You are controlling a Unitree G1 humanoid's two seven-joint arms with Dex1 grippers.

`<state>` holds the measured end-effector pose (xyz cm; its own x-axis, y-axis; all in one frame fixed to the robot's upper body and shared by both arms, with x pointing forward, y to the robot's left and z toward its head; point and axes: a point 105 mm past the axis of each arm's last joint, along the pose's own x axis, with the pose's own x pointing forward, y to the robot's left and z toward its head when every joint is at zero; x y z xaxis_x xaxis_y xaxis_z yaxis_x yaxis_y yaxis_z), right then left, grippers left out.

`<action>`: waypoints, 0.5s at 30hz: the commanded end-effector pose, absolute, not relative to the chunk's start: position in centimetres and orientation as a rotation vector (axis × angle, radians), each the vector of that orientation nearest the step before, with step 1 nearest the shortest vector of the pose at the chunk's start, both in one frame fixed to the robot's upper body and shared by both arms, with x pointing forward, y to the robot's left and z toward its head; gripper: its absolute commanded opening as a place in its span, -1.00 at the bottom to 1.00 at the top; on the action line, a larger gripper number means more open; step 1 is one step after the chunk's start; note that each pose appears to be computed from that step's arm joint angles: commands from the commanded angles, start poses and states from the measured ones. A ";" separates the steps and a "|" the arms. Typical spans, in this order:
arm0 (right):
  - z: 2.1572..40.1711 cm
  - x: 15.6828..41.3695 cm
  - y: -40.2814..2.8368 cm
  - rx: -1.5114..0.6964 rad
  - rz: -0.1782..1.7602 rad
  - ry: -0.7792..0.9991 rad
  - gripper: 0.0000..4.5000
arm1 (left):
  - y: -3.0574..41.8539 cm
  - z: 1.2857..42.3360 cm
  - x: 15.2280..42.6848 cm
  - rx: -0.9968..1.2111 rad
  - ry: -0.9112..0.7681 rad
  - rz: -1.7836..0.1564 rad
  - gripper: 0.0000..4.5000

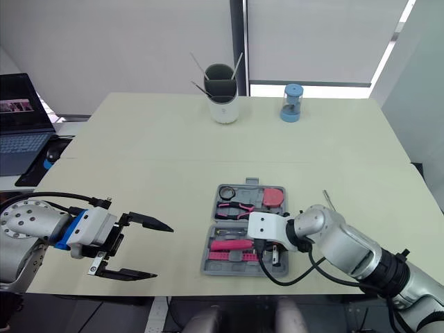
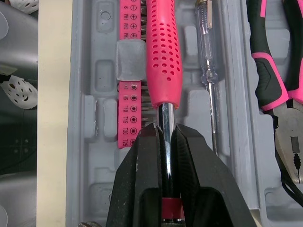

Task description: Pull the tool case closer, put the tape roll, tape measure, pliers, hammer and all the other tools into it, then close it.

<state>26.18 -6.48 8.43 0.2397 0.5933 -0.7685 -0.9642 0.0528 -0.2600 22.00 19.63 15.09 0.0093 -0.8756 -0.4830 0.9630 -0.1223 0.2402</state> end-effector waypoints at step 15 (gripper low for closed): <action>8.3 27.5 -4.9 -0.969 1.297 0.408 -0.91 | 19.4 15.7 21.3 0.643 0.195 -1.581 1.00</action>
<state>27.44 -5.58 7.47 0.2642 0.5945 -0.7594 -0.9426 -0.0075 -0.3339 21.46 19.27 14.88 0.0011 -0.8687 -0.4954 0.9682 -0.1229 0.2178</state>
